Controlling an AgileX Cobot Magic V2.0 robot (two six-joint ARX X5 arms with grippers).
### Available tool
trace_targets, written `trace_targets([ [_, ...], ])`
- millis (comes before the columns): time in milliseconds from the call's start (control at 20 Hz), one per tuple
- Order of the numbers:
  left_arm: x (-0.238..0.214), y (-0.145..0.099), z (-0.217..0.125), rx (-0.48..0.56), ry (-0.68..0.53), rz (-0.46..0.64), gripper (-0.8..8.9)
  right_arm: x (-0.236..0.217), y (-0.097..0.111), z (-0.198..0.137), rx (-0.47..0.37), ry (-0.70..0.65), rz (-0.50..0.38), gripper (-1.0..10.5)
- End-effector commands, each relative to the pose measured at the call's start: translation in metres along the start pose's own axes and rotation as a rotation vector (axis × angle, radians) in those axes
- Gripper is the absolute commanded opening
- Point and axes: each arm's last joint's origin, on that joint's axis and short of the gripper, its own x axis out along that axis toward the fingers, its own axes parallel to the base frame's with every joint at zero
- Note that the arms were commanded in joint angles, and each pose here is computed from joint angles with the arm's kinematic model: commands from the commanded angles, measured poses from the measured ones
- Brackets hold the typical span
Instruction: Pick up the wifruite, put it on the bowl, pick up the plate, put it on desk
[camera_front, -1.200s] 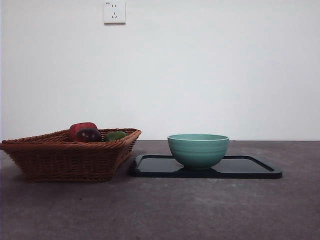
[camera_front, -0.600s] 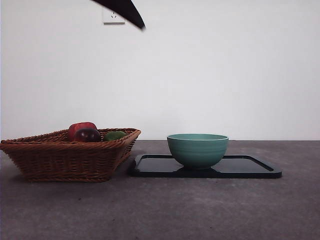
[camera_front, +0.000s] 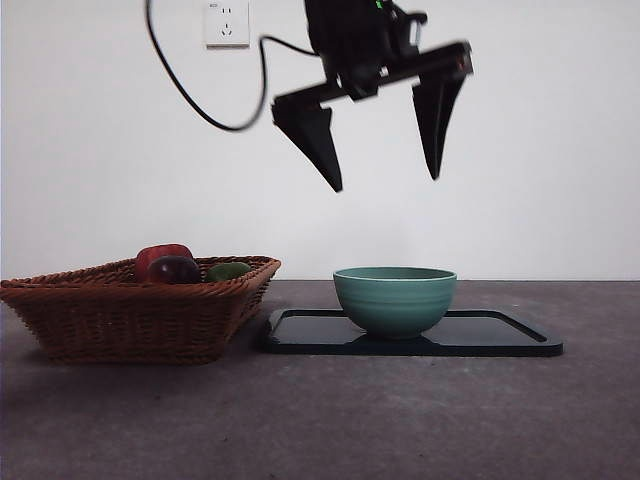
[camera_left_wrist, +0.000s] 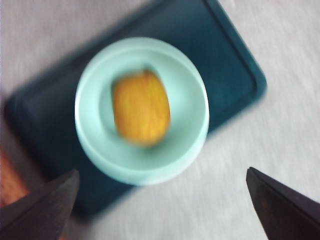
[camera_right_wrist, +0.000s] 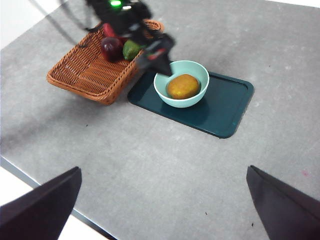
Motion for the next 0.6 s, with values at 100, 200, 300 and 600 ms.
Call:
trace_targets([
  [100,0.031,0.004,0.016,0.008,-0.009,0.003,6.47,-0.002,0.001,0.001,0.008,0.000,0.007,5.5],
  [200,0.046,0.009,0.021,0.001,-0.013,0.008,6.47,-0.002,0.001,0.000,0.009,0.008,0.006,5.5],
  [300,0.059,0.013,0.025,-0.009,-0.028,0.006,6.47,-0.002,0.000,-0.001,0.010,0.015,0.005,5.5],
  [600,0.093,0.011,0.025,-0.003,-0.017,0.004,6.32,-0.002,0.000,-0.002,0.012,0.030,0.003,5.5],
])
